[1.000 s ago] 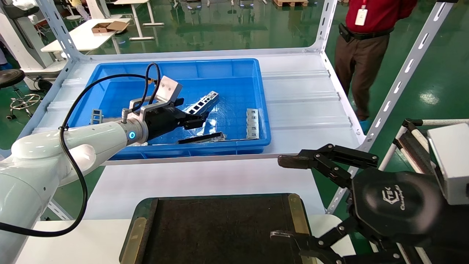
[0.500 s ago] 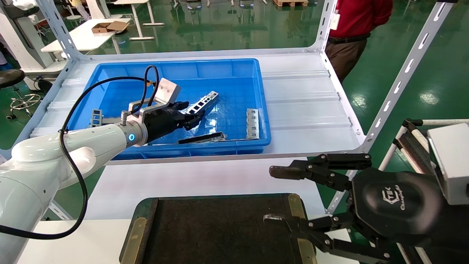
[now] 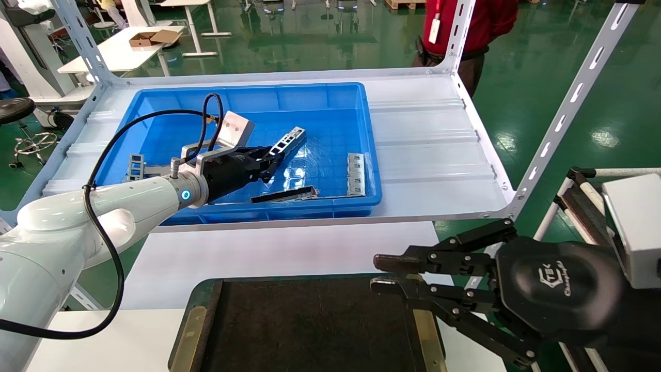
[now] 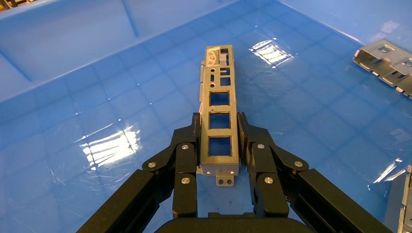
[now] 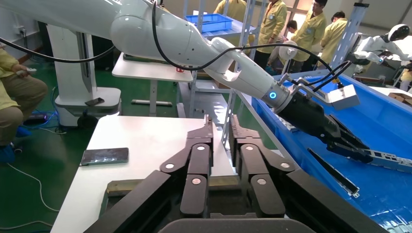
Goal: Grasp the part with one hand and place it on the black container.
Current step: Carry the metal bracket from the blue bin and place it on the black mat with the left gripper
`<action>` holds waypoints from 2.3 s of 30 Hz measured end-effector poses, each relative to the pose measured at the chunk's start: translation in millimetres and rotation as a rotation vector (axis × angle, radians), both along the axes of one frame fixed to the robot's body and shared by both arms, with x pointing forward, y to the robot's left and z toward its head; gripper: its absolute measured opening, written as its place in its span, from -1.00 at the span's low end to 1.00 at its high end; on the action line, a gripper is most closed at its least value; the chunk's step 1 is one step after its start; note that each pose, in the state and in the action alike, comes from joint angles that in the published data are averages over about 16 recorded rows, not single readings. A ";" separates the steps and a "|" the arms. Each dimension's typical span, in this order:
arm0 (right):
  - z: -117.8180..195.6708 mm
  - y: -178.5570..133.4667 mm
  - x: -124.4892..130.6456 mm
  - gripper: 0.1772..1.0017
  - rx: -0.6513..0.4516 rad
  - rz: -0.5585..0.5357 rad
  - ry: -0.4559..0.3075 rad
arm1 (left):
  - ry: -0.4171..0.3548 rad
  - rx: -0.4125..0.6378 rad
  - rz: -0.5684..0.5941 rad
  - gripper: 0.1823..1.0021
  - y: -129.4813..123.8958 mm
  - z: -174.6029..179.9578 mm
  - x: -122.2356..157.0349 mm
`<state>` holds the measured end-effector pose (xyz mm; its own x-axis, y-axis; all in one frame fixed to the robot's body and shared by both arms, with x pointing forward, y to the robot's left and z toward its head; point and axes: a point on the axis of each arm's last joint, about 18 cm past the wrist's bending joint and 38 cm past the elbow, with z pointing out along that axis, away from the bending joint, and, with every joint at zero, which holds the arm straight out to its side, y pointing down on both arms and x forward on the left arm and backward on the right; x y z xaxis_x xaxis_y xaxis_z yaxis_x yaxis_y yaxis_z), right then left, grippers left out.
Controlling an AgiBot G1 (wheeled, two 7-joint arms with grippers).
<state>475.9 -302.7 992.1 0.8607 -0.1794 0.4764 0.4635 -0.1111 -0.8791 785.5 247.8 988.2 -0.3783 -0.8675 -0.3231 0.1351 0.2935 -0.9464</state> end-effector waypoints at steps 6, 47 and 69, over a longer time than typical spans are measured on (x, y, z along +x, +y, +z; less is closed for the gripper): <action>0.0 0.0 0.0 -0.79 0.000 0.000 0.000 | -0.010 -0.023 -0.018 -0.63 0.2 6.3 -2.3; 0.0 0.0 0.0 -0.97 0.000 0.000 0.000 | 0.010 -0.072 -0.693 -0.64 11.7 -7.9 -120.3; 0.0 0.0 0.0 -0.97 0.000 0.000 0.000 | 0.371 -0.159 -0.690 -0.64 -17.5 -197.9 -176.1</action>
